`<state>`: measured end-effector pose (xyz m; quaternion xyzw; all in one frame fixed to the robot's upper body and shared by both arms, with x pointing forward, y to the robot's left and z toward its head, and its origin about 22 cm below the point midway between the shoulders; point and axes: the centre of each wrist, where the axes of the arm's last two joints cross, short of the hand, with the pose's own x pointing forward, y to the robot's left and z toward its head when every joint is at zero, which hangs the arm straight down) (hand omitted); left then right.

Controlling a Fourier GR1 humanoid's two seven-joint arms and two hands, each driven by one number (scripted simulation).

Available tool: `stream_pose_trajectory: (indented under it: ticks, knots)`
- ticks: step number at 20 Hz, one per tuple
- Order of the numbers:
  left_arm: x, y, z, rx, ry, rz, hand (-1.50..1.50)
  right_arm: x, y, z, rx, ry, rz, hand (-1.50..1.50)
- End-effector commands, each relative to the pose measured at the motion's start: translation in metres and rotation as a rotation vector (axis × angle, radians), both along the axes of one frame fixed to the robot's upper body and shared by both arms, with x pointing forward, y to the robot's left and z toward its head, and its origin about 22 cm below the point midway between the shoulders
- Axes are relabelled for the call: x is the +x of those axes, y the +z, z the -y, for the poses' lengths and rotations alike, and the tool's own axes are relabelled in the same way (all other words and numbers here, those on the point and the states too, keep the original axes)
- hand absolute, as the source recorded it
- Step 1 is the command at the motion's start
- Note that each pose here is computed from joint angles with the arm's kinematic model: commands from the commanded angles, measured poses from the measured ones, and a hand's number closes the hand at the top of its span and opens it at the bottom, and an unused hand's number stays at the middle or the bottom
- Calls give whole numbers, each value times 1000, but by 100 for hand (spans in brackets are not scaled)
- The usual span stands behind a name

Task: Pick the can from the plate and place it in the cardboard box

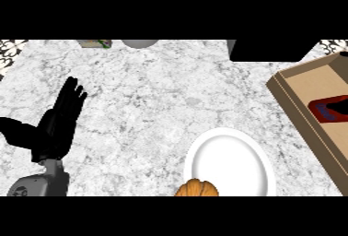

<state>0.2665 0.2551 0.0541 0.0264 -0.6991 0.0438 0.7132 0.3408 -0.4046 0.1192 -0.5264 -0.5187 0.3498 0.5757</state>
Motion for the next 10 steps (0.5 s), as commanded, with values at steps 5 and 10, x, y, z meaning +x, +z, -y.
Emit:
stream_pose_trajectory:
  ticks: [5,10]
  knots:
    - [-5,-2,-14,-5,19,-7,0,6,12,8,286,86,414,-150]
    - [-2,12,-6,2,-7,-1,0,6,42,26,623,65,459,-150]
